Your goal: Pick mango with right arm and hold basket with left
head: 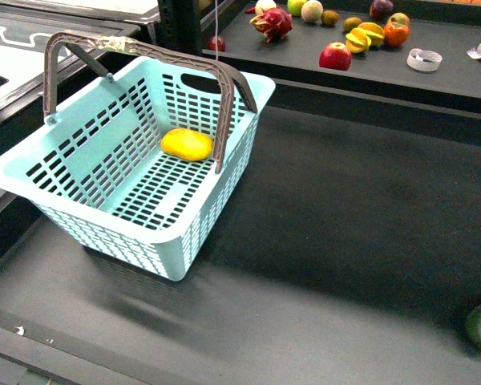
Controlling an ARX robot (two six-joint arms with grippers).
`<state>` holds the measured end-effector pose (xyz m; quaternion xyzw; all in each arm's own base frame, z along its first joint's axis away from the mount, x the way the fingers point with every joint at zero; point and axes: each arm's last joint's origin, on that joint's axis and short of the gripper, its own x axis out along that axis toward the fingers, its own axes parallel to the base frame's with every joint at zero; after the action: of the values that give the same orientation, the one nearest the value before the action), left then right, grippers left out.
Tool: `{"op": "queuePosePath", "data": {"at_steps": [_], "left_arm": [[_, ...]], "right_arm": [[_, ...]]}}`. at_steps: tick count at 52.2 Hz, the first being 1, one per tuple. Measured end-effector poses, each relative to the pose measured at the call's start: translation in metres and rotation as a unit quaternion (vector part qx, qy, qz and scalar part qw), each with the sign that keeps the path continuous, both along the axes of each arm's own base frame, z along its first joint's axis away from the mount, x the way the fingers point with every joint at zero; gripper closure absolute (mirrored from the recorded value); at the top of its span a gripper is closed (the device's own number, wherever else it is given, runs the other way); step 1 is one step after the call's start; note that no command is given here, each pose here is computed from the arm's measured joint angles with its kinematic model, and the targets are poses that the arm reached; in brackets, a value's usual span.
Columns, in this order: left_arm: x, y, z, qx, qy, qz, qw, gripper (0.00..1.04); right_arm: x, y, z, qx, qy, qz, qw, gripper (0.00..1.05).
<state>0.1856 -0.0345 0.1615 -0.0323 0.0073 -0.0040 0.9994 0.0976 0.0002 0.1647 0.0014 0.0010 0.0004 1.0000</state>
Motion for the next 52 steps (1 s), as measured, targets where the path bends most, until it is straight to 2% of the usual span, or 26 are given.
{"op": "queuePosePath", "data": {"at_steps": [4,6,8,23,28,52], "left_arm": [[-0.008,0.006,-0.001,0.014,0.002,0.000,1.000,0.85],[-0.014,0.010,0.000,0.019,0.001,0.002,1.000,0.96],[-0.017,0.012,0.000,0.021,0.000,0.000,1.000,1.01],[-0.039,0.027,0.002,0.027,-0.002,-0.011,1.000,1.01],[-0.043,0.034,0.006,0.027,-0.008,0.004,1.000,1.01],[-0.063,0.034,0.012,0.028,-0.019,0.004,0.999,1.01]], "right_arm": [[0.000,0.000,0.000,0.000,0.000,0.000,1.000,0.08],[0.000,0.000,0.000,0.000,0.000,0.000,1.000,0.08],[0.000,0.000,0.000,0.000,0.000,0.000,1.000,0.08],[0.000,0.000,0.000,0.000,0.000,0.000,1.000,0.08],[0.000,0.000,0.000,0.000,0.000,0.000,1.000,0.08],[0.000,0.000,0.000,0.000,0.000,0.000,1.000,0.08]]}}
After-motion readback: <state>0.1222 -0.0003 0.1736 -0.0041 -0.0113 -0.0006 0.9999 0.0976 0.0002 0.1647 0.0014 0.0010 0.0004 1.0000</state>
